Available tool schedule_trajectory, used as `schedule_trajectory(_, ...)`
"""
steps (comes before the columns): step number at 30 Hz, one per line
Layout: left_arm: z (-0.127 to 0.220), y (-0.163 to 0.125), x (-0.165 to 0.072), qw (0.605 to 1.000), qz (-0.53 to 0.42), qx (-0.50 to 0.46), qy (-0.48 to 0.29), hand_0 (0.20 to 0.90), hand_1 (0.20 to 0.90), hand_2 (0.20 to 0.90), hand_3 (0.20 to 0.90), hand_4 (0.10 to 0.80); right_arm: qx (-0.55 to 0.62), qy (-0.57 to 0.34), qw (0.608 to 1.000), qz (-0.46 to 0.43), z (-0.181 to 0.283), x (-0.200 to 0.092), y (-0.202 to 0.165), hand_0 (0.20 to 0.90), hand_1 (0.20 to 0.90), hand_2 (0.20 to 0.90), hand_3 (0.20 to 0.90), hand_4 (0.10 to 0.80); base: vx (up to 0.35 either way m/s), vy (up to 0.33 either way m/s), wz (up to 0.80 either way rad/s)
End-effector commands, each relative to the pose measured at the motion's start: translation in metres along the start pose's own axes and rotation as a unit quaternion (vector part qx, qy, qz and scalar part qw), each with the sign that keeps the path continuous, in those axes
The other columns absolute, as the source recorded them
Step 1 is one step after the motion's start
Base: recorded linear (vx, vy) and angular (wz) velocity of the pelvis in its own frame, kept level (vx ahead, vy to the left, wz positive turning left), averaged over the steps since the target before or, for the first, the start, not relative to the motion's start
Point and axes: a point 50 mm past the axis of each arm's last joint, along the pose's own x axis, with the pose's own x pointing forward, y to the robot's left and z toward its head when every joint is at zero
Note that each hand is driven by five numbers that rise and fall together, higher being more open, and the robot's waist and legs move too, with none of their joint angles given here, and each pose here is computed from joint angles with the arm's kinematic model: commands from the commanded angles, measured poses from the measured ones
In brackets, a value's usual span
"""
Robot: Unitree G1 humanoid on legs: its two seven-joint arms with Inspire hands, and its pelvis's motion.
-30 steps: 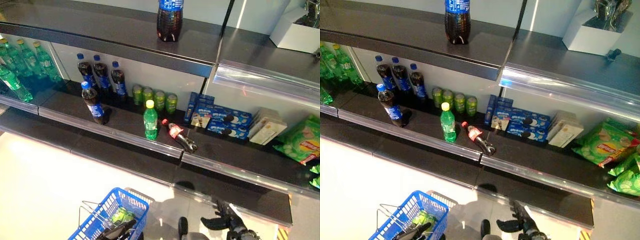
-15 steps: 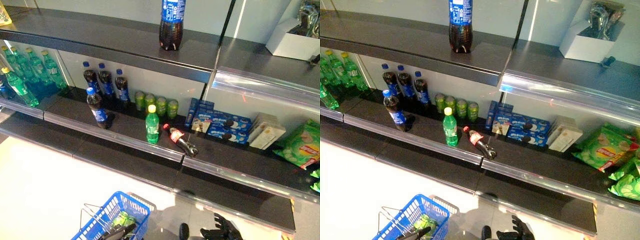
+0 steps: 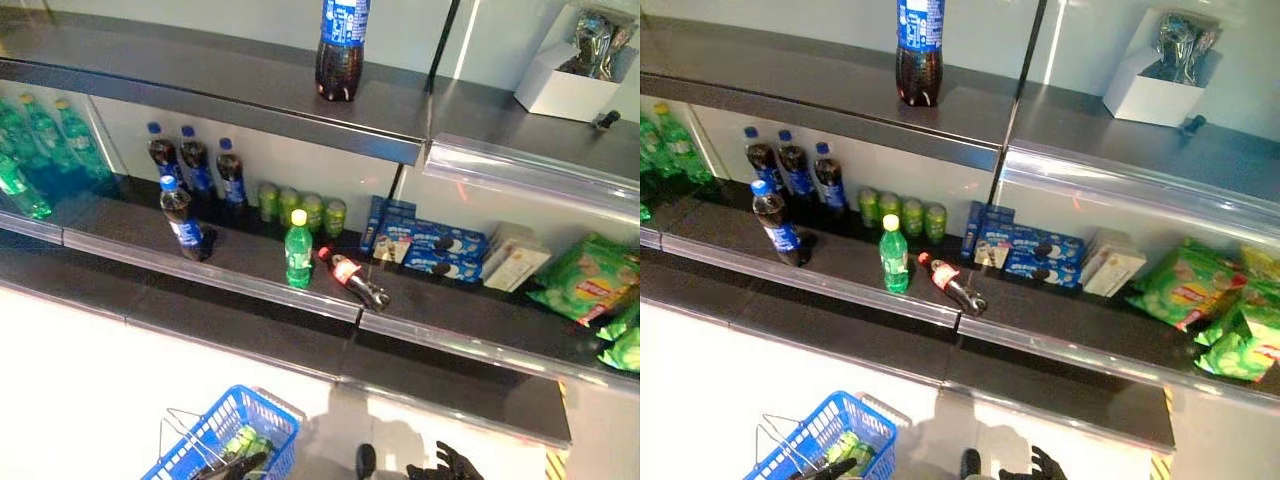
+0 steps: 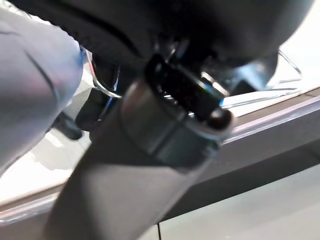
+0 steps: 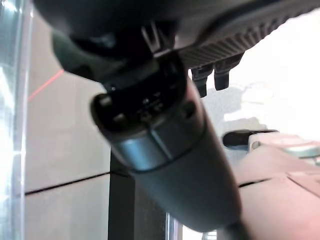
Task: Pick up the drink and place into the basket.
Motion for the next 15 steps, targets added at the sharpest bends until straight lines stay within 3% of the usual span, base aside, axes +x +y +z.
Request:
schedule_trajectory(1,0.065,-0.069,0.020,0.981,-0.148,0.026,-0.122,0.300,0.300,0.300,0.200,0.100,-0.008,-0.068,0.998,-0.012,0.035,0.009,-0.011,0.900,0.900,0.900,0.900,0.800,-0.090,-0.009,-0.27)
schedule_trajectory(8,0.047,-0.082,0.023,0.978,-0.174,0.026,-0.112,0.300,0.300,0.300,0.200,0.100,-0.015,-0.073,0.997,-0.036,0.044,0.010,-0.033,0.900,0.900,0.900,0.900,0.800,-0.069,0.025,0.12)
schedule_trajectory(15,0.039,-0.078,0.024,0.983,-0.166,0.015,-0.083,0.300,0.300,0.300,0.200,0.100,-0.020,-0.026,0.998,-0.049,0.032,0.010,-0.039,0.900,0.900,0.900,0.900,0.800,0.003,0.273,0.05)
